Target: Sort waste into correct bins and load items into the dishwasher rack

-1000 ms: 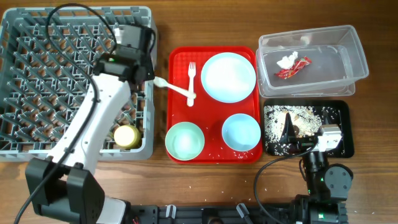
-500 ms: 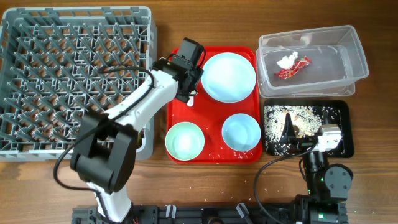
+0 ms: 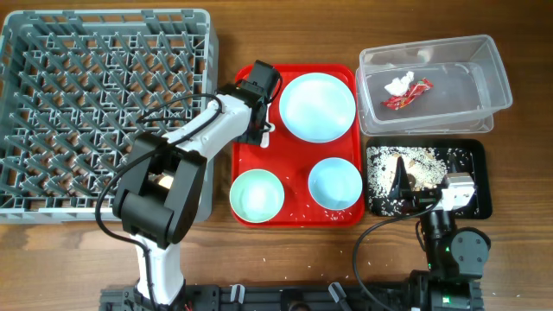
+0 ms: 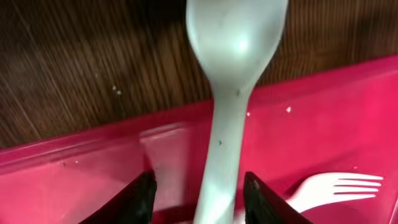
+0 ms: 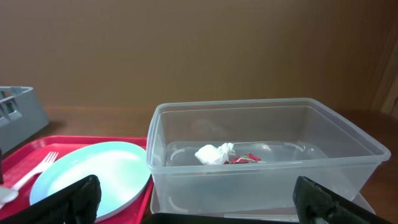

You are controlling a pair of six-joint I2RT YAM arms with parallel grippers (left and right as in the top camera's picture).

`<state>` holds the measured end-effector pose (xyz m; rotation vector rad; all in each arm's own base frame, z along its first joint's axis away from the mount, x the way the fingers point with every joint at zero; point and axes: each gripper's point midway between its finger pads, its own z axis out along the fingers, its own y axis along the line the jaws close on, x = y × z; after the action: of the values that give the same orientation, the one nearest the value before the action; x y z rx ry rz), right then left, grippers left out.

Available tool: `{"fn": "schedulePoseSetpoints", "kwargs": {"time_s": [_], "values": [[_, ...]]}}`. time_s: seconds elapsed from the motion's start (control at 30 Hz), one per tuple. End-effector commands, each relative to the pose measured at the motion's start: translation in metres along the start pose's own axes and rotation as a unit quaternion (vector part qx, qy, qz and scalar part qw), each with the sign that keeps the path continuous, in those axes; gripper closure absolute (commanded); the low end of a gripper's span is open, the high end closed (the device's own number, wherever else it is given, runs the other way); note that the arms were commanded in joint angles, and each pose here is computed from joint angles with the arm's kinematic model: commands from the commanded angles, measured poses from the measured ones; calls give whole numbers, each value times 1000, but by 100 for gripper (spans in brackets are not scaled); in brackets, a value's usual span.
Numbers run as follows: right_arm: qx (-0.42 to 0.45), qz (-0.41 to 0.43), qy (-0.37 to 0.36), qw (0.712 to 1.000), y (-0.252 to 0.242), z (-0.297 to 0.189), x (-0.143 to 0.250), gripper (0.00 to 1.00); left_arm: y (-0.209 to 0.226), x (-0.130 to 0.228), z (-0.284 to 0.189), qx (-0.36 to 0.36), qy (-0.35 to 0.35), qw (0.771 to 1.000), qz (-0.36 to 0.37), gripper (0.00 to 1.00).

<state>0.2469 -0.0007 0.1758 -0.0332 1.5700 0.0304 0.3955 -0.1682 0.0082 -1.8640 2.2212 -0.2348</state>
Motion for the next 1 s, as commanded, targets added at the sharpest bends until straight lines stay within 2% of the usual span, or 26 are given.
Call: {"fn": "schedulePoseSetpoints", "kwargs": {"time_s": [0.0,0.03,0.1,0.3,0.4,0.43,0.6,0.63,0.7,0.8,0.87,0.97], "values": [[-7,1,-5,1000,2,0,-2,0,11,-26,13,-27,-35,999,-22,54],[-7,1,-5,1000,2,0,-2,0,13,-26,15,-31,-34,999,-22,54],[-7,1,-5,1000,2,0,-2,0,18,-22,18,-42,-21,999,-22,60],[-7,1,-5,1000,2,0,-2,0,20,-10,19,-50,13,999,0,90],[-7,1,-5,1000,2,0,-2,0,22,1,17,-56,43,997,10,94],[-7,1,-5,1000,2,0,-2,0,20,7,16,-51,61,996,27,96],[-7,1,-5,1000,2,0,-2,0,11,26,3,-24,118,986,116,96],[-7,1,-5,1000,2,0,-2,0,10,31,-1,-16,133,979,151,96],[-7,1,-5,1000,2,0,-2,0,5,43,-10,5,155,962,226,96],[-7,1,-5,1000,2,0,-2,0,6,66,-34,49,188,901,389,96],[-7,1,-5,1000,2,0,-2,0,9,59,-58,65,181,864,465,96],[-7,1,-5,1000,2,0,-2,0,-1,27,-115,122,137,804,565,96]]}}
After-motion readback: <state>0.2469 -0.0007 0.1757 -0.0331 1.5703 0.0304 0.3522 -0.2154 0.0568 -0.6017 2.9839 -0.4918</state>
